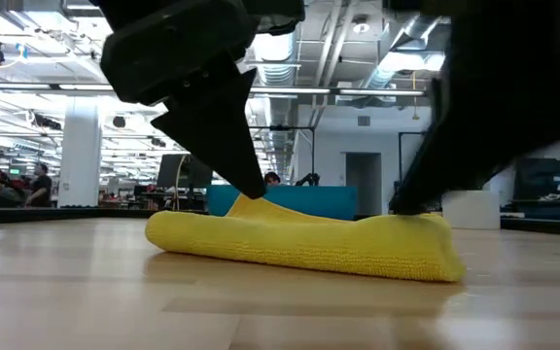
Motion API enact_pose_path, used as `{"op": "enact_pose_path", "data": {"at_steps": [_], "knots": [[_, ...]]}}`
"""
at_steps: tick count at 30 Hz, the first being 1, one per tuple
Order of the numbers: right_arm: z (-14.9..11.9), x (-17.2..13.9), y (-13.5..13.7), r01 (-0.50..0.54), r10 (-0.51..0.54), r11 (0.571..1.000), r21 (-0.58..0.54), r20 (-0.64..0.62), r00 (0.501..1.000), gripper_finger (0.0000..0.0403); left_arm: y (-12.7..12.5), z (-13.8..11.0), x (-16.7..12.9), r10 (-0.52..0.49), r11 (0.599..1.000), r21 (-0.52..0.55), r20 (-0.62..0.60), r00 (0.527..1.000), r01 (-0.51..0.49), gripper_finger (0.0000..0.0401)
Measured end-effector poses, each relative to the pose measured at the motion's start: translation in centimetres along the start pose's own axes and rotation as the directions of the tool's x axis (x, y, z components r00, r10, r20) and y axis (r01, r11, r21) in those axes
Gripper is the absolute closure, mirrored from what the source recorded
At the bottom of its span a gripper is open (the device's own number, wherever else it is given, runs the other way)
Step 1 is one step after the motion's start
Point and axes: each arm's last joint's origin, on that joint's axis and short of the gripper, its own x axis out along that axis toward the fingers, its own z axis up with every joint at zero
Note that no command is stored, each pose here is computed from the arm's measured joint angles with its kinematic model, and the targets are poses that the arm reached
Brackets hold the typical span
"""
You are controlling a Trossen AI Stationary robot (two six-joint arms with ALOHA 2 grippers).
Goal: Roll microfiber towels into tight, uniform cylinder then place into a basket
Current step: Roll the yellow microfiber cloth
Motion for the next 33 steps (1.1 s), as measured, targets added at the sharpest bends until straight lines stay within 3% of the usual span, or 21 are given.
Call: {"op": "enact_pose_path", "data": {"at_steps": [5,11,17,24,33], "knots": [[-0.7,2.2,-0.5,-0.012,0.016,0.999,0.038,-0.134,0.991,0.0355,0.4,-0.5,0.7,-0.003,1.0,0.001,-0.031,1.0,0.003,0.0269],[-0.7,2.9,-0.2,-0.037,0.047,0.997,0.07,-0.153,0.987,0.038,1.4,-1.9,2.9,-0.039,0.999,-0.033,-0.084,0.996,0.036,0.0269],[-0.2,2.0,-0.2,-0.077,0.089,0.993,0.09,-0.139,0.986,0.039,2.8,-1.9,4.2,-0.012,1.0,-0.003,-0.082,0.997,0.012,0.0269],[0.4,0.5,0.3,-0.122,0.131,0.989,0.084,-0.105,0.986,0.0381,4.3,-1.5,4.5,0.123,0.981,0.16,-0.049,0.991,-0.114,0.0269],[1.2,-4.0,-0.2,-0.006,0.006,1.0,0.014,-0.007,1.0,0.0384,3.7,-0.1,3.0,0.114,0.983,0.144,0.003,0.993,-0.113,0.0269]]}}
